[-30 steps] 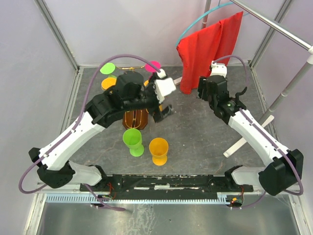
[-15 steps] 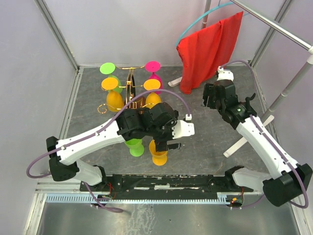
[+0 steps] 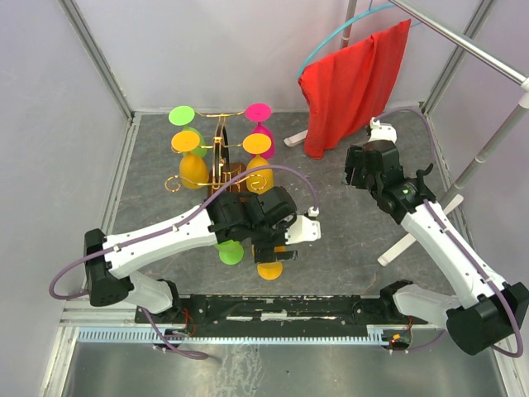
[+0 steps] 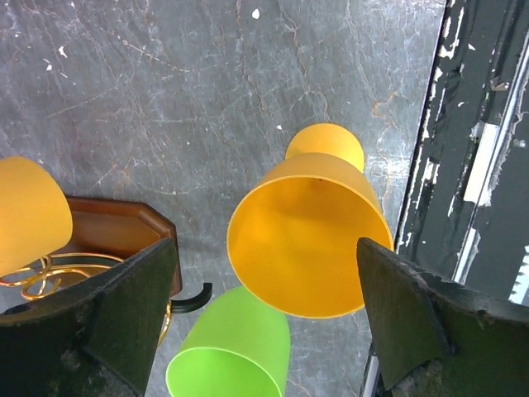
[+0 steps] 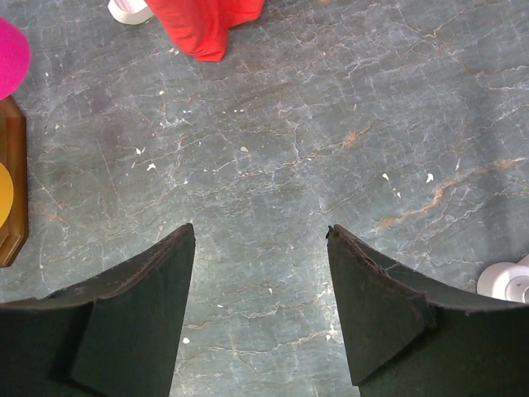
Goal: Place the wine glass upside down on the wine glass rack
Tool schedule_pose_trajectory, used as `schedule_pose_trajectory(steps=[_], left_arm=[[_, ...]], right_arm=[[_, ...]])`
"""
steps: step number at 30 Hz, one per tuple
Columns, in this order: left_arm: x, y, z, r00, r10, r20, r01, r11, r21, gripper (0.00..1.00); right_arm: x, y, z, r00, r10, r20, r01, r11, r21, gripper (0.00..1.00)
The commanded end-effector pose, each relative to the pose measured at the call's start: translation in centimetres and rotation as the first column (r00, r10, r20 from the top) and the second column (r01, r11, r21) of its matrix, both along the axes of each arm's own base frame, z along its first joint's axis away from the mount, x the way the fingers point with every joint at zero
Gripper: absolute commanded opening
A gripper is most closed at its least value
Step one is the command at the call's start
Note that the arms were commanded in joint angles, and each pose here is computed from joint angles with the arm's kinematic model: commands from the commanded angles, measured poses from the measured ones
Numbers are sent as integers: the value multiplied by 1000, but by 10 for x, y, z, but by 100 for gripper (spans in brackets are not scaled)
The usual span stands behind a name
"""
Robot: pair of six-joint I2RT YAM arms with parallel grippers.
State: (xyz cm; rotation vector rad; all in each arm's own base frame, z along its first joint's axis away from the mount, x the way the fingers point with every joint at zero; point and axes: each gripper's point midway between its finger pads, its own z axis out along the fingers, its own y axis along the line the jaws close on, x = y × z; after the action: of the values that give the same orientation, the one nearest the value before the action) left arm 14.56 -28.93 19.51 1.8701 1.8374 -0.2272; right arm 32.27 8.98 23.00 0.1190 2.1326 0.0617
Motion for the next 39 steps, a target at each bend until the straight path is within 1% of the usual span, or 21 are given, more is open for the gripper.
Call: schedule_pose_trajectory(steps=[1, 8, 13, 17, 20, 21, 22, 23, 25, 27, 31, 32, 33, 37, 39], left_arm=[[7, -6, 5, 998, -32, 56, 33, 999, -23, 95], [18, -14, -12, 996, -35, 86, 34, 999, 11, 92], [21, -25, -13, 994, -46, 94, 46, 999, -1, 91], [23, -30, -17, 995, -51, 89, 51, 999, 4, 83], [20, -32, -22, 996, -66, 67, 65, 998, 12, 74], [19, -33, -23, 996, -70, 58, 69, 997, 15, 69], [19, -34, -25, 996, -74, 49, 73, 997, 21, 62], [18, -34, -26, 996, -76, 45, 75, 997, 24, 58], [17, -36, -28, 996, -82, 35, 81, 996, 28, 47], [17, -38, -26, 996, -84, 31, 83, 996, 26, 31], [19, -43, -18, 996, -80, 36, 80, 997, 6, 6], [20, -45, -14, 996, -77, 40, 77, 997, -2, 3], [20, -47, -10, 996, -72, 45, 73, 997, -14, 3], [25, -54, 14, 996, -51, 74, 56, 996, -74, 3], [28, -60, 33, 995, -34, 97, 46, 991, -126, 3]], right_arm=[[1, 0, 16, 998, -8, 61, 6, 999, 38, 72], [1, 0, 18, 998, -3, 70, 0, 999, 33, 72], [1, -1, 20, 997, 1, 79, -2, 1000, 21, 72], [2, -3, 22, 996, 3, 86, -4, 1000, 9, 73], [2, -3, 23, 996, 8, 89, -8, 1000, 0, 72], [2, -4, 23, 996, 6, 90, -5, 1000, -3, 72], [2, -5, 24, 996, 5, 92, -5, 1000, -7, 72], [2, -5, 25, 996, 6, 94, -6, 1000, -7, 72], [1, -6, 25, 995, 6, 96, -5, 1000, -12, 72], [0, -7, 27, 995, 5, 99, -3, 1000, -16, 72], [-2, -10, 29, 995, 0, 98, 2, 1000, -26, 72], [-3, -10, 30, 995, 0, 99, 3, 1000, -25, 72], [-3, -11, 30, 995, -2, 96, 4, 1000, -24, 72], [-4, -10, 36, 996, -7, 88, 8, 1000, -15, 72], [-5, -10, 39, 997, -10, 83, 10, 1000, -7, 73]])
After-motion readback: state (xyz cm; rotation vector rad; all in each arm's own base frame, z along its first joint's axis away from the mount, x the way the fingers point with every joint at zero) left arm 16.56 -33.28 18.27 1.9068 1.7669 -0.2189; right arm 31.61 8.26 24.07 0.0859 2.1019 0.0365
